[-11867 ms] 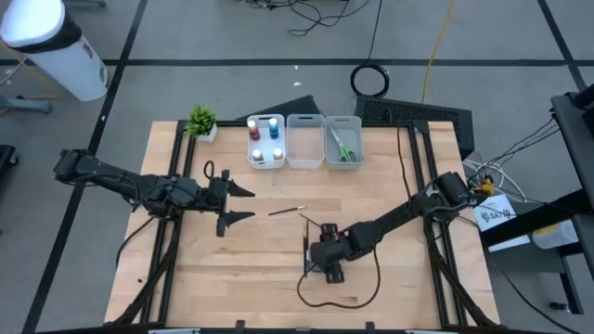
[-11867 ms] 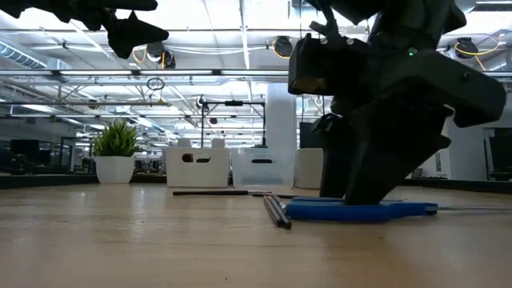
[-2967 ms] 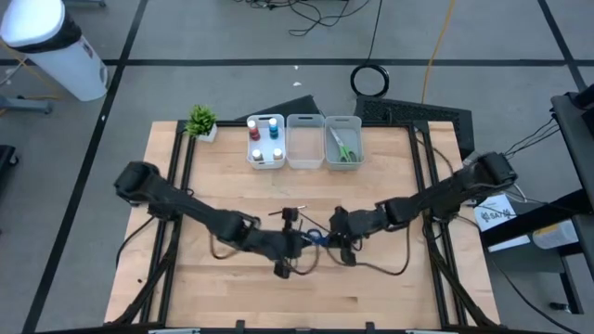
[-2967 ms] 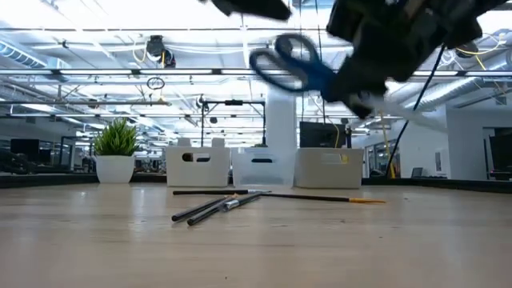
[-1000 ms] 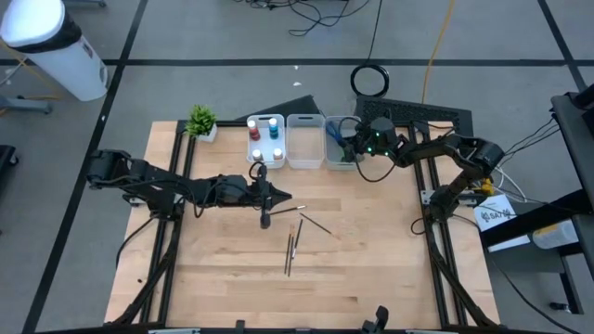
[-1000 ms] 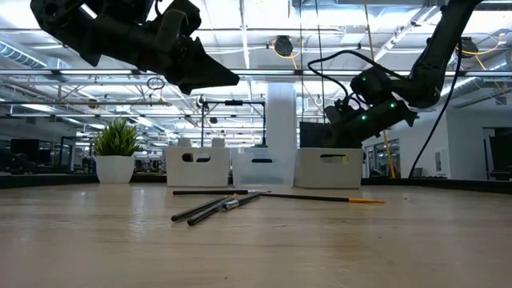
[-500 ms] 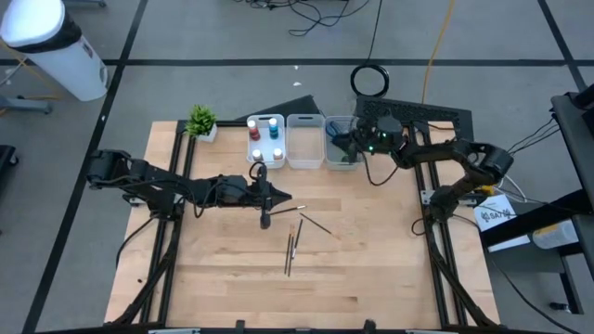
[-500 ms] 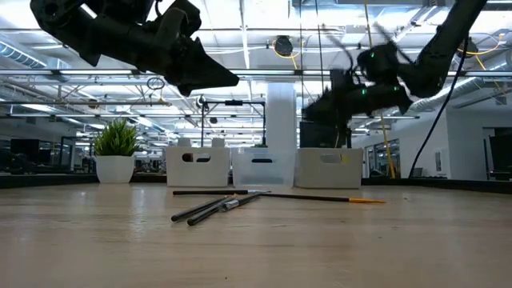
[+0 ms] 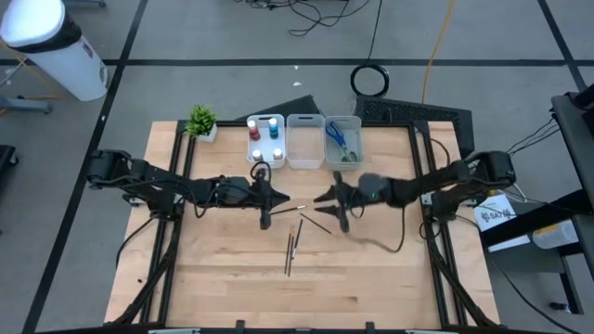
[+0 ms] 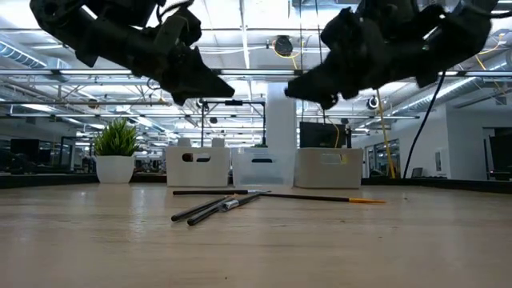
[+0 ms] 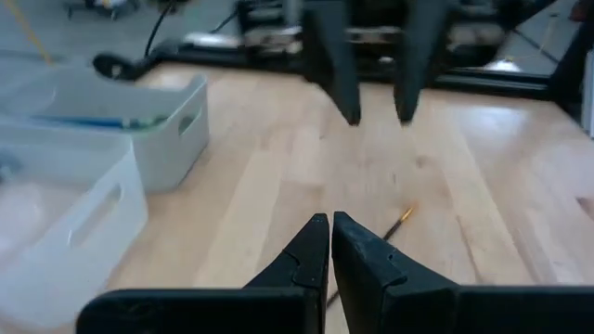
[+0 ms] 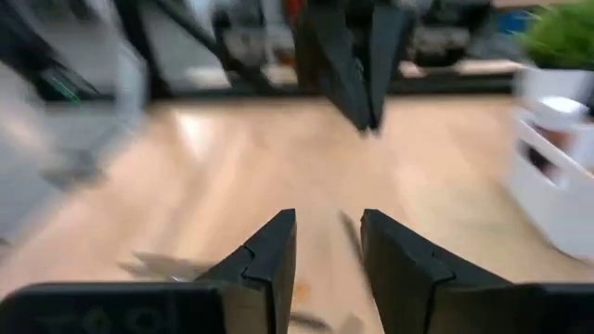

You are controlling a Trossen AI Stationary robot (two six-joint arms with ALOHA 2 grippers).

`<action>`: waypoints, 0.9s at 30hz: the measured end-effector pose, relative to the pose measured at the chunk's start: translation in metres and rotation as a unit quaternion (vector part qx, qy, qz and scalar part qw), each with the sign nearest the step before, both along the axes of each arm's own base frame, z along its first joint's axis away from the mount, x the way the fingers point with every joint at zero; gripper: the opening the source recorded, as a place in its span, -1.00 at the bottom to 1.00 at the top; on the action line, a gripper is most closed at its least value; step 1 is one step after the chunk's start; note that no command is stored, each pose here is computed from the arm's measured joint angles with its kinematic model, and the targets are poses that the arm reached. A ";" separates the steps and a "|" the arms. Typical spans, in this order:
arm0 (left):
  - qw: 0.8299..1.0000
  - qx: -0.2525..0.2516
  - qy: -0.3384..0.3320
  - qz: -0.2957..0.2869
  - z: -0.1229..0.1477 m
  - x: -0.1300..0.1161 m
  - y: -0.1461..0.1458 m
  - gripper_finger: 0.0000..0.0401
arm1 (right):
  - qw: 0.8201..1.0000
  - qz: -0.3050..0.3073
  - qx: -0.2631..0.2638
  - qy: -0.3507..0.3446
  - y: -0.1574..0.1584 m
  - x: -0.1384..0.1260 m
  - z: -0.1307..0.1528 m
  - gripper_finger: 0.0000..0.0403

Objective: Pick & Place Paint Supplies
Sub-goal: Put the golden paint brush into the transparent bin

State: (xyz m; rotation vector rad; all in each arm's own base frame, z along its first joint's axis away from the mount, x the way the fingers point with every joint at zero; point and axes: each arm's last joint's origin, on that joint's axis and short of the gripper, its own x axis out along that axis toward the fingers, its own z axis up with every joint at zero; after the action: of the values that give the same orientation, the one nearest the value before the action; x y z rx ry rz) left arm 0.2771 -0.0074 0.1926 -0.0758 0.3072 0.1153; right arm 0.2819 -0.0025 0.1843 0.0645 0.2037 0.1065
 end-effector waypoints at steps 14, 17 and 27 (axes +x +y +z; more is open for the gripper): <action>0.999 -0.034 -0.005 0.038 -0.001 0.001 0.001 -0.85 | 0.983 -0.076 -0.072 0.149 0.008 0.043 -0.039 -0.95; 0.999 -0.034 -0.003 0.038 -0.002 0.001 0.001 -0.85 | 0.982 -0.053 -0.058 0.175 0.006 0.063 -0.049 -0.96; 0.998 -0.034 0.040 0.028 -0.009 -0.002 -0.001 -0.85 | 0.931 -0.060 -0.008 0.360 0.059 0.041 -0.032 -0.99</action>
State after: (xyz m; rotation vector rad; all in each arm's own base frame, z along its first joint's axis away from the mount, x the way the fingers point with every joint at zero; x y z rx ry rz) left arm 0.2748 -0.0082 0.1832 -0.1483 0.3884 0.1627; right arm 0.3225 0.0561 0.1527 0.0972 0.9356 -0.0475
